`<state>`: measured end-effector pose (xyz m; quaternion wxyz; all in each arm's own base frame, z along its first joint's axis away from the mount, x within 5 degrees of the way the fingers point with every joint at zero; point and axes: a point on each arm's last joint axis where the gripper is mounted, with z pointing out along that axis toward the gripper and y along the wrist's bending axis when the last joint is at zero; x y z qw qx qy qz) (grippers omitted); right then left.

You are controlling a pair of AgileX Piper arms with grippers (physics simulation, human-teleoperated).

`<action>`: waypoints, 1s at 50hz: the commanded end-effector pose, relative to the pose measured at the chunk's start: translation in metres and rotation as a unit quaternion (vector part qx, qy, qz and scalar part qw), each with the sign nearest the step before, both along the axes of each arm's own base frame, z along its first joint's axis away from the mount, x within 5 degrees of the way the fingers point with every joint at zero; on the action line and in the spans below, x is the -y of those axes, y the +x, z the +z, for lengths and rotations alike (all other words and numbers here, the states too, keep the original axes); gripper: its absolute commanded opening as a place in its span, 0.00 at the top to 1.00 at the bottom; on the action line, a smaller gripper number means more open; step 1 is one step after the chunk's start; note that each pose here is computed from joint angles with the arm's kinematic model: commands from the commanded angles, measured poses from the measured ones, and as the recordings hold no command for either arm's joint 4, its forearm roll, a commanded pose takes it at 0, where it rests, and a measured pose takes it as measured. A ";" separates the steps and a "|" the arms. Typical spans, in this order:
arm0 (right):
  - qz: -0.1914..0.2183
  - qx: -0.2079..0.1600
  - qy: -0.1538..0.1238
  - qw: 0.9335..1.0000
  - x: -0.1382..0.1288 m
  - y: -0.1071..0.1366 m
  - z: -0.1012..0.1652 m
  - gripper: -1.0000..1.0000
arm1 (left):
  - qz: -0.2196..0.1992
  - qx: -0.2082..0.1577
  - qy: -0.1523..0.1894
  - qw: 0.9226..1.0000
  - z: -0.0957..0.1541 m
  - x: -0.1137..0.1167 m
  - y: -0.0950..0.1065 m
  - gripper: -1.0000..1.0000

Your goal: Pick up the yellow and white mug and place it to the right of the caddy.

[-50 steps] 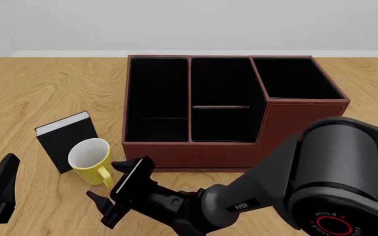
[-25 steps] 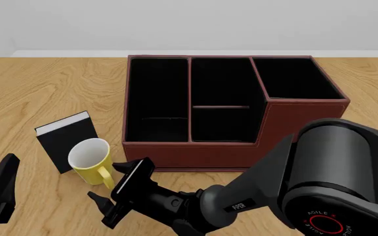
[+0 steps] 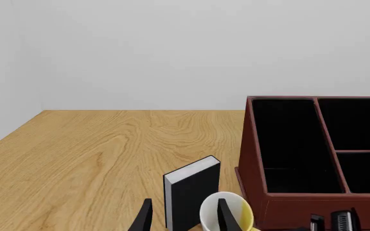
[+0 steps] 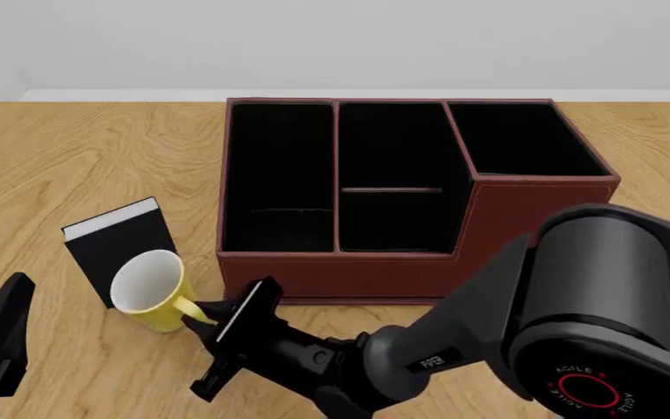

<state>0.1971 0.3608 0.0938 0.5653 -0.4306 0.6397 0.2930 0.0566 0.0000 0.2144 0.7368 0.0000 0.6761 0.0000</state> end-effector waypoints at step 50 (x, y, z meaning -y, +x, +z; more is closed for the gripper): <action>0.012 0.054 0.036 0.998 0.016 -0.016 0.040 1.00 | 0.000 0.000 0.000 1.000 0.000 0.000 0.000 0.00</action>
